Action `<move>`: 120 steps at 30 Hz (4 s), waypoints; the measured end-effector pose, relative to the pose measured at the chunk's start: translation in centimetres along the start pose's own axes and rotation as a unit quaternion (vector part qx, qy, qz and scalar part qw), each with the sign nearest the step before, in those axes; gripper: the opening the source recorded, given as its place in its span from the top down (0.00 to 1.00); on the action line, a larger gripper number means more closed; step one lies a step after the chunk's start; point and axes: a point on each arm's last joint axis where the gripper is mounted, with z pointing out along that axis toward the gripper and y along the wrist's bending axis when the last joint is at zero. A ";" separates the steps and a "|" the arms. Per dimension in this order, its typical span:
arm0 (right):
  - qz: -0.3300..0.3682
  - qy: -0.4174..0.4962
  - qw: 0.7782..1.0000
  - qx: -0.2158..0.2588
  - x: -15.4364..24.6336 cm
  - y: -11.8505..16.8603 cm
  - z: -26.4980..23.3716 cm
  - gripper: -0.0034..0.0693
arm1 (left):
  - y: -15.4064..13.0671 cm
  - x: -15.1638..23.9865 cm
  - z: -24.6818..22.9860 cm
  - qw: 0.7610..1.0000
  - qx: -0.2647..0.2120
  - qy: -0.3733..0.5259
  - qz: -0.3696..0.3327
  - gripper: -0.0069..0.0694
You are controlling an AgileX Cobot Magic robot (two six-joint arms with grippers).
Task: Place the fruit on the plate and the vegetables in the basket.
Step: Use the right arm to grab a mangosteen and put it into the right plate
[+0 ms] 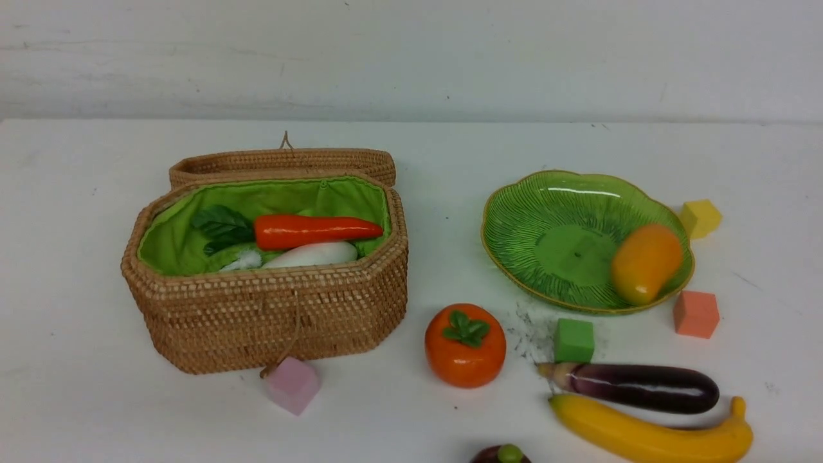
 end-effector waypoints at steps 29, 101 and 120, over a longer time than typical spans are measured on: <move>0.000 0.000 1.000 0.000 0.0 0.0 0.0 0.62 | 0.4 0.6 0.1 1.000 -0.020 0.013 0.005 0.93; 0.080 -0.115 0.990 -0.011 -1.8 0.0 -0.1 0.62 | 4.4 16.3 7.6 0.987 -0.135 -0.086 -0.010 0.87; 0.245 -0.291 0.924 -0.042 -9.7 -0.7 -3.2 0.62 | 4.4 16.3 7.6 0.987 -0.135 -0.085 -0.010 0.85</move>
